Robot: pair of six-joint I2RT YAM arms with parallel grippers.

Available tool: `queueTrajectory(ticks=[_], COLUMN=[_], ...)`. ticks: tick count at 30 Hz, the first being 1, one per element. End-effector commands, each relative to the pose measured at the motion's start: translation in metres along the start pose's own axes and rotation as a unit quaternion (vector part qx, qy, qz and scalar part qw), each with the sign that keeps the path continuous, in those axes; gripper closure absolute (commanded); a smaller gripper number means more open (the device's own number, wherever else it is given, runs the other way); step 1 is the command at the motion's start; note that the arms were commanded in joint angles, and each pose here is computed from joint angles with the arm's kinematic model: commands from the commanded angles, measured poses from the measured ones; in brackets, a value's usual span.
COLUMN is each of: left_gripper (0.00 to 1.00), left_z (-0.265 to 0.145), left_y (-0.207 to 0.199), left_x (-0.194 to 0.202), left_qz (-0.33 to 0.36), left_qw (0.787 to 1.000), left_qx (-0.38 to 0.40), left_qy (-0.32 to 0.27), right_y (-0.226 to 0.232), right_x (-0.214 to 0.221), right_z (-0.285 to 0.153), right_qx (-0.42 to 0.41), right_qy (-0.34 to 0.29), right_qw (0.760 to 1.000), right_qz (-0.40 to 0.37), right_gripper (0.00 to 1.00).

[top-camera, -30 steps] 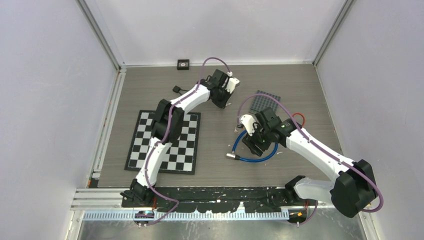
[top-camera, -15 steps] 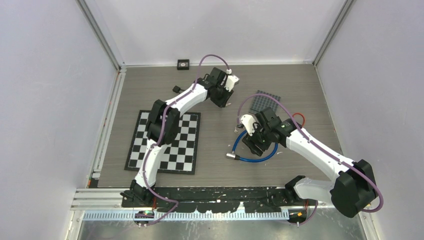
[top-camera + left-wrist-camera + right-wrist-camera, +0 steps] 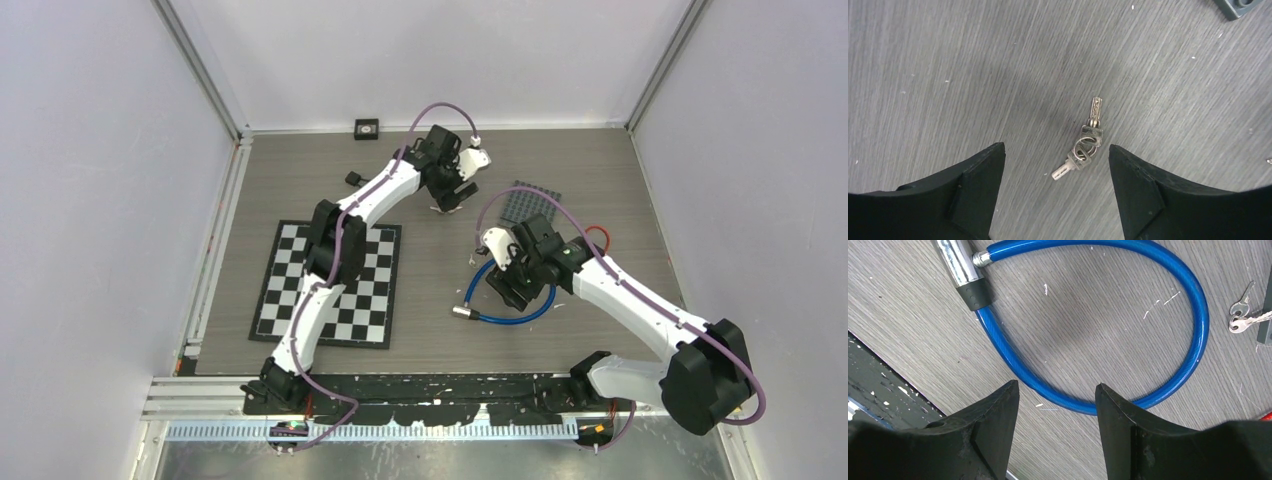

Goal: Unlock with the key

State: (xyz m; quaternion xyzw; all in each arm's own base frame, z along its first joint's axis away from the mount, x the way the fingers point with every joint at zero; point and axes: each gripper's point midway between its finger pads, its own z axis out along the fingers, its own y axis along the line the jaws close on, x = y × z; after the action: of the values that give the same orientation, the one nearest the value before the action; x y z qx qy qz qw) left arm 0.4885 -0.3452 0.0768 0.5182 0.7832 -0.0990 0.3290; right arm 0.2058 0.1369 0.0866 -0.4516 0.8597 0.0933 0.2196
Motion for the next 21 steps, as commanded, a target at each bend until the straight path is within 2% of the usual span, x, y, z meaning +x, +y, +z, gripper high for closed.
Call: queueTrajectory(ticks=[1,11,18,21], left_gripper=[0.22,0.32,0.57,0.64], left_z=[0.009,0.018,0.019,0.02], left_y=[-0.003,-0.019,-0.03,-0.032], left_x=[0.012,0.026,0.033,0.033], left_qz=[0.034,0.01,-0.006,-0.015], left_qw=[0.998,0.992,0.988,0.988], left_qx=[0.04,0.125,0.154,0.157], left_qy=[0.017,0.007,0.01,0.007], right_y=[-0.005,-0.006,-0.006,-0.006], right_x=[0.0,0.002,0.002,0.002], right_z=[0.002,0.004,0.005,0.005], right_qx=[0.009,0.006,0.005,0.004], right_qy=[0.003,0.008,0.009,0.01], right_qw=[1.0,1.0,1.0,1.0], right_qz=[0.004,0.006,0.006,0.006], right_gripper=[0.38,0.38,0.38,0.39])
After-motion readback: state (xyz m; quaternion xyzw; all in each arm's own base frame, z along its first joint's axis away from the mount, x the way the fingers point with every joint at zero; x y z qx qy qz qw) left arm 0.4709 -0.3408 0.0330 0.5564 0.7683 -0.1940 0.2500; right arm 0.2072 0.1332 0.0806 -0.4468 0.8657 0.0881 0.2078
